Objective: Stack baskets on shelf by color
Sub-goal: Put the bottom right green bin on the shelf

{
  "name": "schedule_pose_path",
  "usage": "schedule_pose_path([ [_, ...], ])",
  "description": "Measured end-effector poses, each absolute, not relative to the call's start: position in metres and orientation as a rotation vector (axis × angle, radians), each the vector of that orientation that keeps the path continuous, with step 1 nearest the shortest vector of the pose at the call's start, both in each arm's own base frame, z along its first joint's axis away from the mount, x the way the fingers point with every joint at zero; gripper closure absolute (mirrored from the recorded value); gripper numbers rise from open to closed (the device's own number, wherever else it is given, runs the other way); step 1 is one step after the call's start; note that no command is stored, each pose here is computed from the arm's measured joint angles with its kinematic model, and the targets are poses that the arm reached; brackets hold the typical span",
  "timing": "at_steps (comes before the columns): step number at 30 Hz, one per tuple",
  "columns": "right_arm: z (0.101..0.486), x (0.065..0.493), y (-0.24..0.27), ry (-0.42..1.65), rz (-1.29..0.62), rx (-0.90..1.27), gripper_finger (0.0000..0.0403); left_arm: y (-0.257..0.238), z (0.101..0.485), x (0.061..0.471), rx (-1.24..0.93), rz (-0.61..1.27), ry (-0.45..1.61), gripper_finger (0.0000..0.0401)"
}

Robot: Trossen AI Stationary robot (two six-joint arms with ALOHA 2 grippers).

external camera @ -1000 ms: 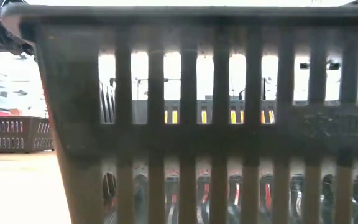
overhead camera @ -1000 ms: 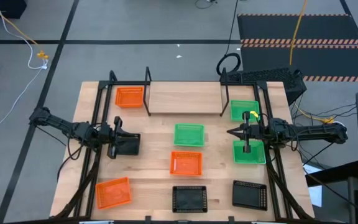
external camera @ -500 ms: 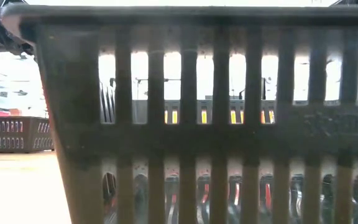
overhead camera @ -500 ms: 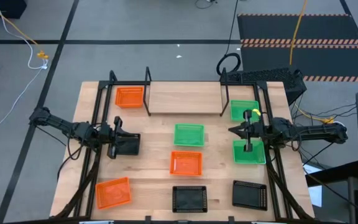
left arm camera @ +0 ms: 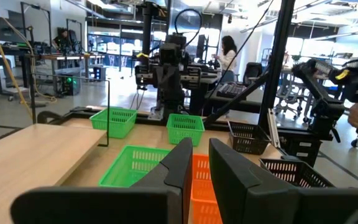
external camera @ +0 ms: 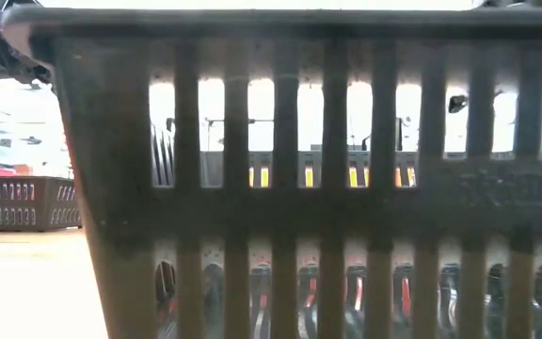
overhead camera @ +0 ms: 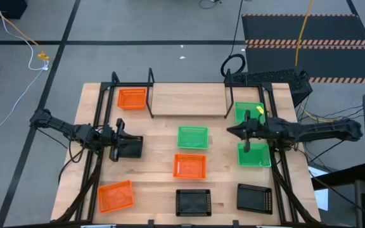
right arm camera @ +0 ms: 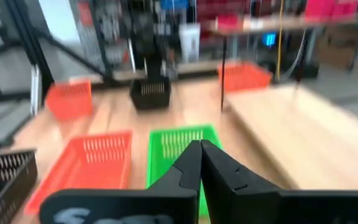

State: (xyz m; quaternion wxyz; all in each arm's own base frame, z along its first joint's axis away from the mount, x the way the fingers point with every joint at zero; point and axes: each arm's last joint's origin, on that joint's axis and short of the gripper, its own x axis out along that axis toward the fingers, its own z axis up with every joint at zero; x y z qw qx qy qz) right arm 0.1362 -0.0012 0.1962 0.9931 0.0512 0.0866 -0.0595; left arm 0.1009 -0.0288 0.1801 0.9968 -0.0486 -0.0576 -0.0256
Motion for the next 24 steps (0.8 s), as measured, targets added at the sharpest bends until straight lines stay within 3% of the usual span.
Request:
schedule_pose_path([
  [11, 0.249, 0.185, 0.007, 0.599, -0.152, -0.111, 0.0324, -0.029, 0.18, 0.101, -0.098, -0.051, -0.116, 0.0345],
  [24, 0.259, 0.188, 0.013, 0.579, -0.117, -0.116, 0.0313, -0.029, 0.18, 0.101, -0.098, -0.051, -0.115, 0.0345],
])
